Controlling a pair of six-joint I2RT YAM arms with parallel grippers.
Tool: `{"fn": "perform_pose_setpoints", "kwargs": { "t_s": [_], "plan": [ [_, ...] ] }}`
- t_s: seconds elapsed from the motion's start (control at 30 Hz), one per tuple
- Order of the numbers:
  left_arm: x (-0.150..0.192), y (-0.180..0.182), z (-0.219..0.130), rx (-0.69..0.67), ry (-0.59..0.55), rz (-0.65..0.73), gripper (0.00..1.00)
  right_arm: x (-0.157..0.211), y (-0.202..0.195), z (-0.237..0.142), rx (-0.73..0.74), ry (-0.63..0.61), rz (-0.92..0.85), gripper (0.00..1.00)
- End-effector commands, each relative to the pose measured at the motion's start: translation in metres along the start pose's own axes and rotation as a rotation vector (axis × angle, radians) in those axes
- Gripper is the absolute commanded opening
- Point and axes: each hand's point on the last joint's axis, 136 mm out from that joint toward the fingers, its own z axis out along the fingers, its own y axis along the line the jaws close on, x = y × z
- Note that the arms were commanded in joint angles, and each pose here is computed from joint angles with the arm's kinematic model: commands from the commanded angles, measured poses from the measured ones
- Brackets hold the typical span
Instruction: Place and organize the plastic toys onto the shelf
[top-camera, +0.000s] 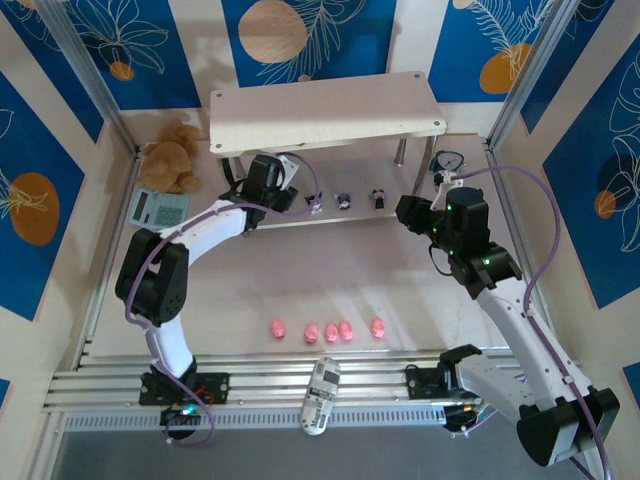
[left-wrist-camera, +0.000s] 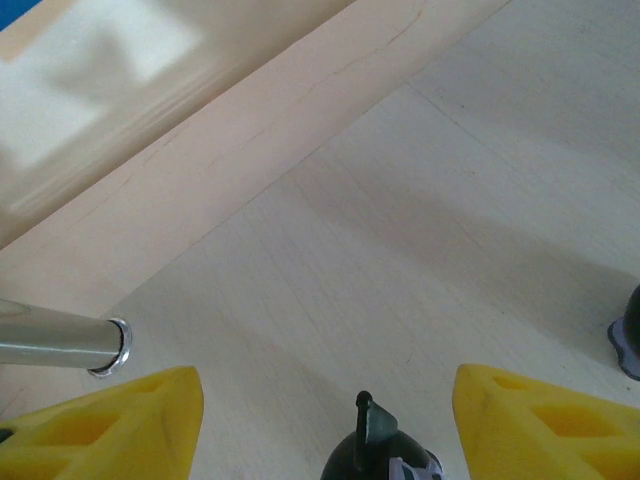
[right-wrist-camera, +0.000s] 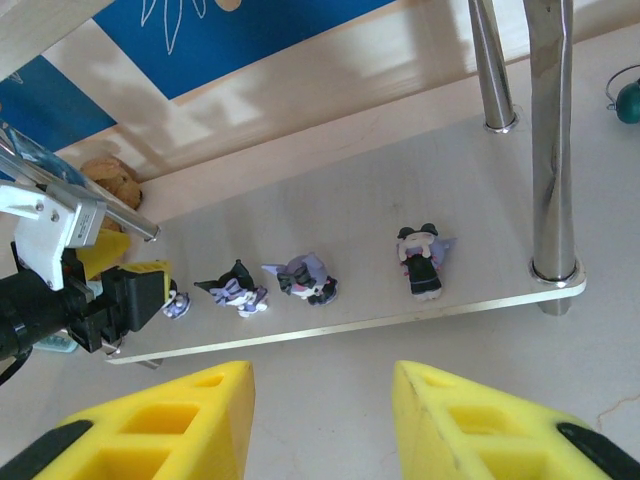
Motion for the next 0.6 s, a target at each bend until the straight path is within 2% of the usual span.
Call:
{"fn": "perform_pose_setpoints", "kwargs": {
  "t_s": [0.0, 0.57],
  "plan": [
    [-0.0008, 0.0058, 0.0042, -0.007, 0.002, -0.006, 0.66, -0.0021, 0.0019, -0.0015, -0.02, -0.016, 0.014, 0.42],
    [0.0043, -0.0014, 0.0051, 0.059, 0.012, 0.012, 0.61, -0.0071, 0.0041, -0.0038, -0.023, -0.027, 0.011, 0.42]
  ]
}}
